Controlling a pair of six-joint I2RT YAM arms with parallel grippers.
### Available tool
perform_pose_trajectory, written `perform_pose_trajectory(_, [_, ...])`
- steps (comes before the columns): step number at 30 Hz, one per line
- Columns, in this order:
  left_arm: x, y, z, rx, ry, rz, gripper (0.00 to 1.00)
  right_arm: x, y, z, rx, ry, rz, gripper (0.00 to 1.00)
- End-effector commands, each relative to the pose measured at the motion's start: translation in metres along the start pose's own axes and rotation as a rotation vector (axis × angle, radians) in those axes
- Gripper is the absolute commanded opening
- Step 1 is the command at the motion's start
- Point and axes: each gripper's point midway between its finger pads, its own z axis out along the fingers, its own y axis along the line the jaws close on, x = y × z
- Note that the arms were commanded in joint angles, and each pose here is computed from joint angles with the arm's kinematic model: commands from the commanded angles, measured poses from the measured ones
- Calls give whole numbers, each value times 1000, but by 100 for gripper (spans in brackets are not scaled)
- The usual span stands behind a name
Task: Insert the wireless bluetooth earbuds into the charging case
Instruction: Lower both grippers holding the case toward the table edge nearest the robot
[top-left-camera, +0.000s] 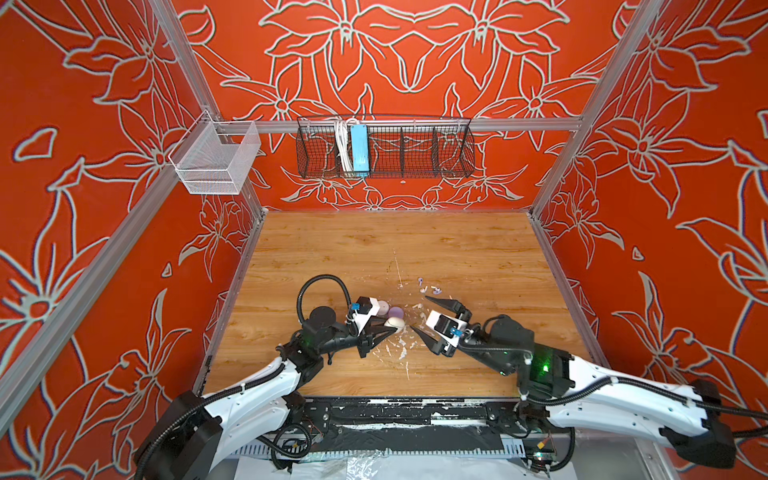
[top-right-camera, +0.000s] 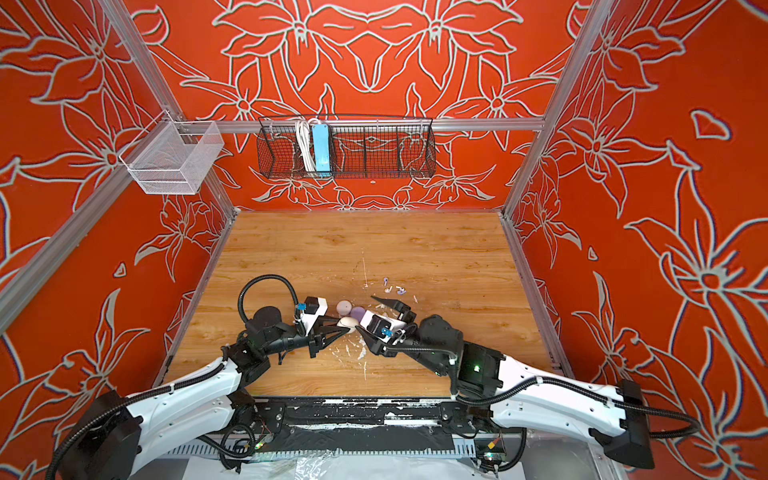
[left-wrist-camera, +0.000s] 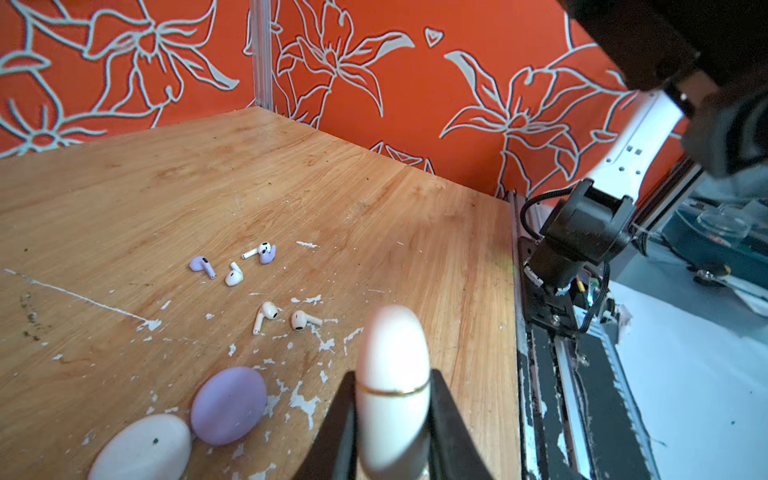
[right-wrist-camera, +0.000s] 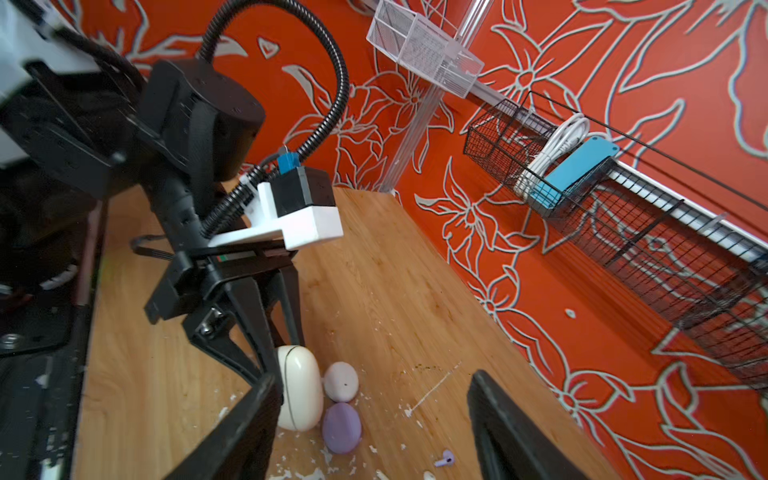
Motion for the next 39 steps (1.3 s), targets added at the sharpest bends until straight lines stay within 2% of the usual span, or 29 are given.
perform_pose_trajectory(1, [-31, -20, -6, 77, -119, 188, 0, 11, 17, -1, -87, 33, 48, 69])
perform_pose_trajectory(5, [-30, -36, -13, 147, -155, 255, 0, 6, 28, 1, -154, 53, 194, 65])
perform_pose_trajectory(8, [-29, -46, -14, 201, -170, 287, 0, -1, 46, 3, -251, 4, 300, 64])
perform_pose_trajectory(11, [-27, -55, -15, 253, -170, 308, 0, -4, 53, 1, -289, -51, 346, 63])
perform_pose_trajectory(27, [-31, -76, -17, 332, -168, 365, 0, 12, 62, 7, -304, 6, 336, 42])
perform_pose_trajectory(39, [-32, -80, -19, 337, -168, 380, 0, 29, 67, 17, -293, 53, 329, 34])
